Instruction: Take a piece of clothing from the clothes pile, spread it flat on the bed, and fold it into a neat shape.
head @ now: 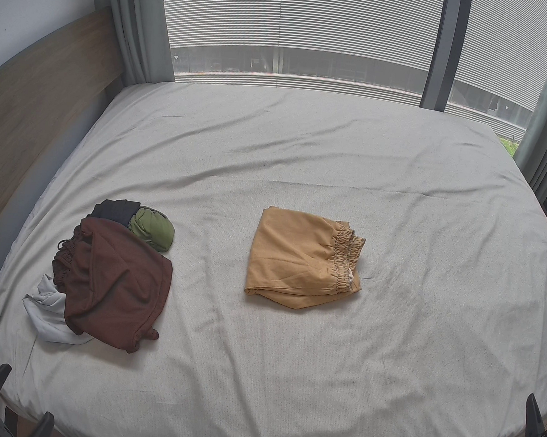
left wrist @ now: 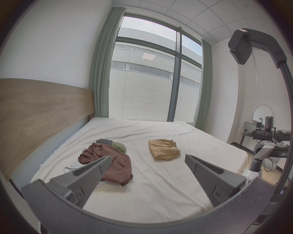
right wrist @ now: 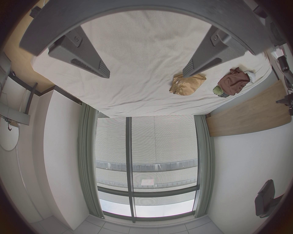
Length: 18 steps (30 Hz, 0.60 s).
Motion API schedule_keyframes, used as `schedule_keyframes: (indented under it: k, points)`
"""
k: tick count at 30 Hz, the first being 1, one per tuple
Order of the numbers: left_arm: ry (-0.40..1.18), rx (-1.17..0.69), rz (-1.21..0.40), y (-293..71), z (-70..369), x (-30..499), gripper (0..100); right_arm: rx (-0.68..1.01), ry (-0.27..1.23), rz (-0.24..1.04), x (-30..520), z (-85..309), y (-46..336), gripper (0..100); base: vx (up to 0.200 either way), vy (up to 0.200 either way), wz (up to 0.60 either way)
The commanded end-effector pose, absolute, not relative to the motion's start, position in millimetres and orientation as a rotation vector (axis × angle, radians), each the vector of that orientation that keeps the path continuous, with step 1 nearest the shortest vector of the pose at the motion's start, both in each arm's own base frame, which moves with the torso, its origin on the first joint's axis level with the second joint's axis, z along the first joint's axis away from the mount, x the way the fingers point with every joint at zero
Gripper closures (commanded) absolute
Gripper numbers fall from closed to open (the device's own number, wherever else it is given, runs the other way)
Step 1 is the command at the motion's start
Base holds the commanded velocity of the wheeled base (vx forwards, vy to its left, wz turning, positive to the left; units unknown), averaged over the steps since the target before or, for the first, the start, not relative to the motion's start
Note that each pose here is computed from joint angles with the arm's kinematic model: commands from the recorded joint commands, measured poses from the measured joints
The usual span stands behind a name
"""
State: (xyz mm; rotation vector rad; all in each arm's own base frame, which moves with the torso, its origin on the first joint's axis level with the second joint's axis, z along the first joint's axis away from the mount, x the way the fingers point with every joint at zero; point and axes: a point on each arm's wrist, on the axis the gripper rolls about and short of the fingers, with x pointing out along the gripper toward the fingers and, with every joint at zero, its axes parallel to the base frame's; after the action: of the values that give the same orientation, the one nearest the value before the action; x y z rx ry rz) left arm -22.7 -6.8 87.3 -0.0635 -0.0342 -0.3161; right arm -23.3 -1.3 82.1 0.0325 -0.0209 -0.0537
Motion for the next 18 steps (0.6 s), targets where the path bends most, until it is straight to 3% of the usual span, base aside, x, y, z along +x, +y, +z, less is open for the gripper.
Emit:
schedule_keyframes:
  k: [1, 12, 18]
  points:
    - [-0.053, -0.046, -0.284, -6.4, 81.7, -23.9, 0, 0.033, -0.016, -0.053, -22.8, 77.1, -1.3, 0, 0.0, 0.0, 0.0]
    - [-0.064, 0.001, -0.075, -1.8, 82.1, -23.1, 0, 0.034, -0.015, -0.053, -22.8, 76.9, -1.3, 0, 0.0, 0.0, 0.0]
    - [0.005, 0.017, 0.017, 0.3, 75.3, -22.9, 0, 0.033, -0.015, -0.052, -22.8, 76.9, -1.3, 0, 0.0, 0.0, 0.0]
